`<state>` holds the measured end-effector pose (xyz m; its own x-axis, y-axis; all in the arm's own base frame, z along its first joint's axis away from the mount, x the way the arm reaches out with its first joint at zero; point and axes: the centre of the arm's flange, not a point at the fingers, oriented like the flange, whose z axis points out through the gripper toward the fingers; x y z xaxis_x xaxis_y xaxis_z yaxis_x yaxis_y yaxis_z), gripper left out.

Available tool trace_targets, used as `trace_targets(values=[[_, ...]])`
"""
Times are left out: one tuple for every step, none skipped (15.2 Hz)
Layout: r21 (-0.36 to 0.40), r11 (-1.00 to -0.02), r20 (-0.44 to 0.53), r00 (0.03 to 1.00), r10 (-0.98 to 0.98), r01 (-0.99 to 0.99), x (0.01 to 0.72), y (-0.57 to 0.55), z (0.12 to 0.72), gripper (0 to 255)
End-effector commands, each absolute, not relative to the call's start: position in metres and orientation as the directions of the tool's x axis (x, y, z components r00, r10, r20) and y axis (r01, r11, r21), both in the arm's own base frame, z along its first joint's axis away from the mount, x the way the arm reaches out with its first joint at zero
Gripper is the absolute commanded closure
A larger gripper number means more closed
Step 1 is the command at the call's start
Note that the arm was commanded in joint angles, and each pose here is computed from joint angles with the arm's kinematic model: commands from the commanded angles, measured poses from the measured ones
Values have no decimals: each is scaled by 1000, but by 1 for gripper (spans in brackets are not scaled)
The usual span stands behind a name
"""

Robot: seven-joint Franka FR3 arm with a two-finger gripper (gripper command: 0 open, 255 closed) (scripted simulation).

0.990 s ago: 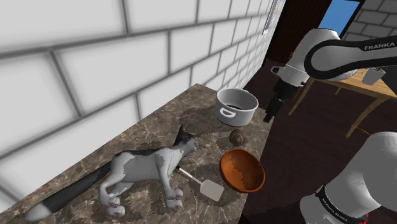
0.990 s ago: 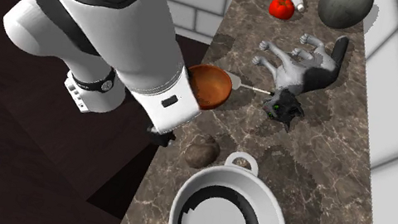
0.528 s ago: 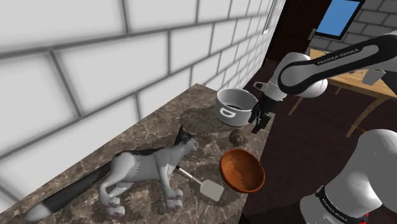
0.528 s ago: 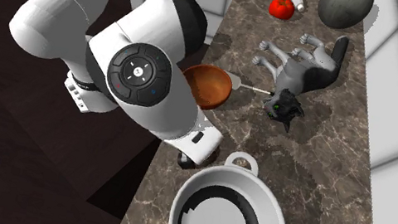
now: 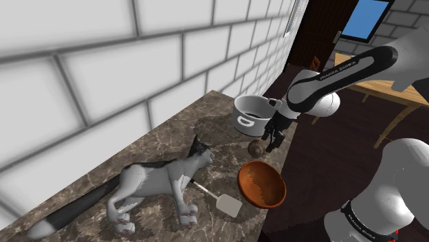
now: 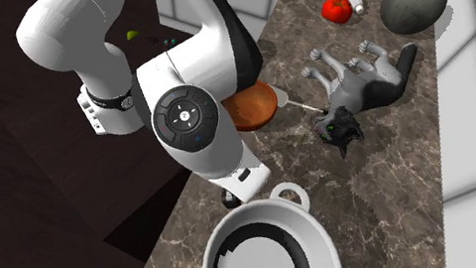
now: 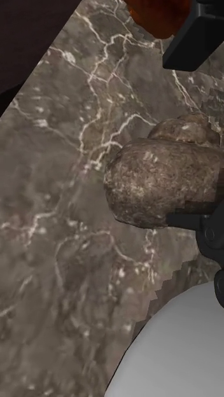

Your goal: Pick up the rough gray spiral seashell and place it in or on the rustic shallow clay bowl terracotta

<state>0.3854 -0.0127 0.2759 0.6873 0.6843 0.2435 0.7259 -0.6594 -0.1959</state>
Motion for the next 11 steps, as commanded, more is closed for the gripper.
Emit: trace_targets(values=[[-195,-660,244,688,684,725,386,-11,270,0],[-195,-660,244,688,684,725,386,-11,270,0],[-195,-660,244,688,684,725,386,-11,270,0],[-195,-660,244,688,684,725,386,-11,270,0],[-195,-660,244,688,684,725,386,-11,270,0],[-195,-660,244,688,684,725,386,-11,270,0],[-195,-660,244,688,684,725,386,-11,270,0],[-195,-660,244,688,684,726,386,-11,270,0],[-195,-660,244,688,684,726,386,-11,270,255],[-195,-660,244,688,684,726,386,-11,270,255],[-195,-660,244,688,684,726,386,-12,270,255]])
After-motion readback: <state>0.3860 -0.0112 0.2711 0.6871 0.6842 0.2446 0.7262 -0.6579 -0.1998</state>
